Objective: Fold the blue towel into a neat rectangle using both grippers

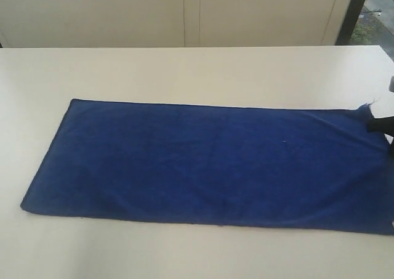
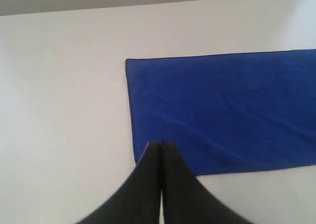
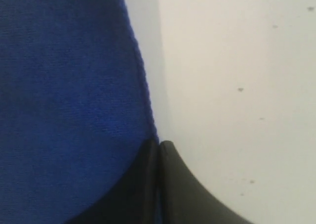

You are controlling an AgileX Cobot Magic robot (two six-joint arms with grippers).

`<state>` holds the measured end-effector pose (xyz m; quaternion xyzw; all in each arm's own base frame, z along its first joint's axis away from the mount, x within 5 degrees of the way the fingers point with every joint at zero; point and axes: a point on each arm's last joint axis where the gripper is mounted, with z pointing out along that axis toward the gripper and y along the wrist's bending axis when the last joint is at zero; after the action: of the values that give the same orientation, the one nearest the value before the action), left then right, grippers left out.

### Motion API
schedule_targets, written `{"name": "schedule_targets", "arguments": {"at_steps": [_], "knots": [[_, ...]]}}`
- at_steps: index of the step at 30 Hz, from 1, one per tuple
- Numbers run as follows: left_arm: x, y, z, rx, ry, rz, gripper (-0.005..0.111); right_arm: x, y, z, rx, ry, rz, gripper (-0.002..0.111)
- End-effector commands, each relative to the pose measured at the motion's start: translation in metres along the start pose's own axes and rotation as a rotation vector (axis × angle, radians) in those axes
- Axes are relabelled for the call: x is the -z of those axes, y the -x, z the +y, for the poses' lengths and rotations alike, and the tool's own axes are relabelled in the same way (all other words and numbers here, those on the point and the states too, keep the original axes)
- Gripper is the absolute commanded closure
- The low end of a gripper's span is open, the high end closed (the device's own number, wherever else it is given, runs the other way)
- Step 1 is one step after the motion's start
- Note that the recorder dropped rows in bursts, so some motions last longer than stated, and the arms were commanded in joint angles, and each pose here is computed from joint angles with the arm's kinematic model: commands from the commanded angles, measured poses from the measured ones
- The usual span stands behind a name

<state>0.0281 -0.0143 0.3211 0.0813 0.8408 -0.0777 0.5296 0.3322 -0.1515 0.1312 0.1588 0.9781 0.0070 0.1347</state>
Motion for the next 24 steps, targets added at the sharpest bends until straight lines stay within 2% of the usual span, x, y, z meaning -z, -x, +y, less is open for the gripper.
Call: {"name": "schedule_targets", "arguments": {"at_steps": [1, 11, 17, 20, 24], "knots": [[0.0, -0.002, 0.0, -0.003, -0.007, 0.003, 0.107, 0.008, 0.008, -0.023, -0.053, -0.041, -0.043, 0.108], [0.0, -0.002, 0.0, -0.003, -0.007, 0.003, 0.107, 0.032, 0.039, -0.037, -0.07, -0.077, -0.156, 0.108], [0.0, -0.002, 0.0, -0.003, -0.007, 0.003, 0.107, 0.044, 0.049, -0.047, -0.088, -0.176, -0.178, 0.108], [0.0, -0.002, 0.0, -0.003, -0.007, 0.003, 0.107, 0.048, 0.053, -0.046, -0.097, -0.17, -0.185, 0.108], [0.0, -0.002, 0.0, -0.003, -0.007, 0.003, 0.107, 0.052, 0.054, -0.032, -0.105, -0.103, -0.186, 0.108]]}}
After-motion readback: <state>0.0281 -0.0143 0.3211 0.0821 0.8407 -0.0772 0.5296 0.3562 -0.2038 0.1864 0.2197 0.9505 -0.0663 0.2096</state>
